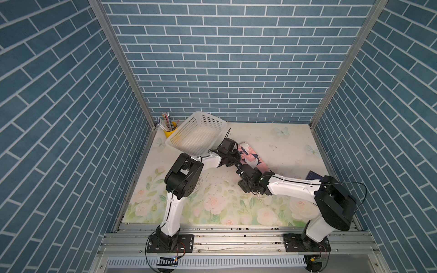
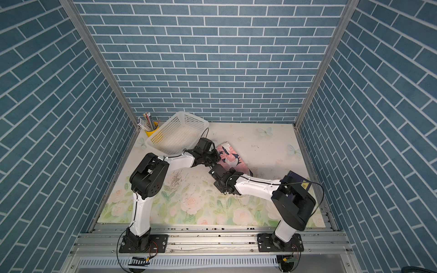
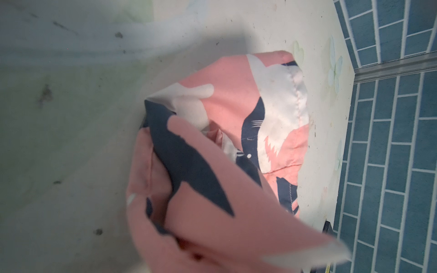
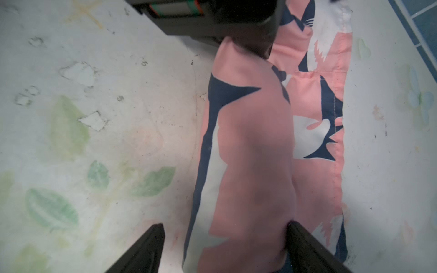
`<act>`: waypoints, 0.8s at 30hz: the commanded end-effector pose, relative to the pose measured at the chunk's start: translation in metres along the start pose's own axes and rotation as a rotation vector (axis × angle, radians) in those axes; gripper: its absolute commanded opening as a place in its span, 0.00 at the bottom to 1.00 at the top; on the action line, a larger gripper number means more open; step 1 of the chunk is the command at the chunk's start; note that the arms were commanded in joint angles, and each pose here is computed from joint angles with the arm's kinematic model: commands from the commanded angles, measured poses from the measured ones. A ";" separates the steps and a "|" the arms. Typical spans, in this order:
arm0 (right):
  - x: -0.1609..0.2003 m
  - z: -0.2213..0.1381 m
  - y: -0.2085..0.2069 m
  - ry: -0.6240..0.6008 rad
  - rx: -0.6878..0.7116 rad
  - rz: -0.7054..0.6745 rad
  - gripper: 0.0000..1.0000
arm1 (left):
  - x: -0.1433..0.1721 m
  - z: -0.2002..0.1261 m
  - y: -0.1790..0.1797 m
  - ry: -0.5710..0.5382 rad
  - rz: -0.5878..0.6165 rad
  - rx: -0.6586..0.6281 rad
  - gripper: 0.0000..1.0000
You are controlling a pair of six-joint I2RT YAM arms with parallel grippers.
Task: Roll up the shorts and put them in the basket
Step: Roll the shorts at the center of the board.
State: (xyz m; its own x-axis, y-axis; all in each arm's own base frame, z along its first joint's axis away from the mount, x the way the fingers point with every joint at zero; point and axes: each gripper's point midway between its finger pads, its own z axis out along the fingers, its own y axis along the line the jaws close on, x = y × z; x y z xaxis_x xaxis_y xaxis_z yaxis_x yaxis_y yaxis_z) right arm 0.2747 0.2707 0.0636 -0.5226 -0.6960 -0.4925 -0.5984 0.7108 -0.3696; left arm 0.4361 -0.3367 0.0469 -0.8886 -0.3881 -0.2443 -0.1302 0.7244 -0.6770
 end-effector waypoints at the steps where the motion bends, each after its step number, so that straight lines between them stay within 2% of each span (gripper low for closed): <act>1: -0.006 0.011 -0.008 0.004 0.116 -0.047 0.84 | -0.004 -0.007 -0.013 0.006 -0.022 0.035 0.00; 4: 0.002 0.029 -0.018 0.047 0.232 -0.074 0.79 | -0.001 -0.006 -0.016 0.020 -0.037 0.053 0.00; 6: 0.005 0.040 -0.015 0.051 0.223 -0.091 0.72 | -0.001 -0.006 -0.017 0.023 -0.038 0.057 0.00; 9: 0.006 0.051 -0.011 0.064 0.124 -0.048 0.49 | -0.001 -0.007 -0.017 0.024 -0.037 0.060 0.00; 11: 0.005 0.052 -0.006 0.060 0.003 0.008 0.31 | -0.002 -0.008 -0.020 0.022 -0.023 0.070 0.00; 12: 0.004 0.052 -0.003 0.056 -0.062 0.039 0.27 | -0.003 -0.010 -0.022 0.020 -0.015 0.073 0.10; 13: 0.005 0.051 -0.001 0.055 -0.131 0.077 0.22 | -0.005 -0.012 -0.024 0.013 -0.005 0.077 0.31; 14: 0.005 0.050 0.000 0.059 -0.196 0.119 0.16 | -0.007 -0.014 -0.027 0.004 0.006 0.082 0.46; 17: 0.005 0.045 0.003 0.063 -0.389 0.239 0.09 | -0.012 -0.023 -0.037 -0.017 0.040 0.106 0.75; 19: 0.003 0.039 0.008 0.059 -0.516 0.321 0.09 | -0.015 -0.030 -0.044 -0.036 0.058 0.125 0.83; 24: -0.001 0.028 0.009 0.033 -0.774 0.536 0.09 | -0.018 -0.052 -0.053 -0.086 0.104 0.161 0.89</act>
State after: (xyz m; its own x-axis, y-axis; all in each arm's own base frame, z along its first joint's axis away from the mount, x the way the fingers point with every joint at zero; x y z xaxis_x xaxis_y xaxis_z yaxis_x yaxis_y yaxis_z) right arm 0.3242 0.2594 0.0407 -0.7565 -0.3836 -0.5297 -0.5619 0.7957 0.2262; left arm 0.4391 -0.3385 0.0999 -0.8702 -0.3857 -0.3066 -0.0391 0.6744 -0.7373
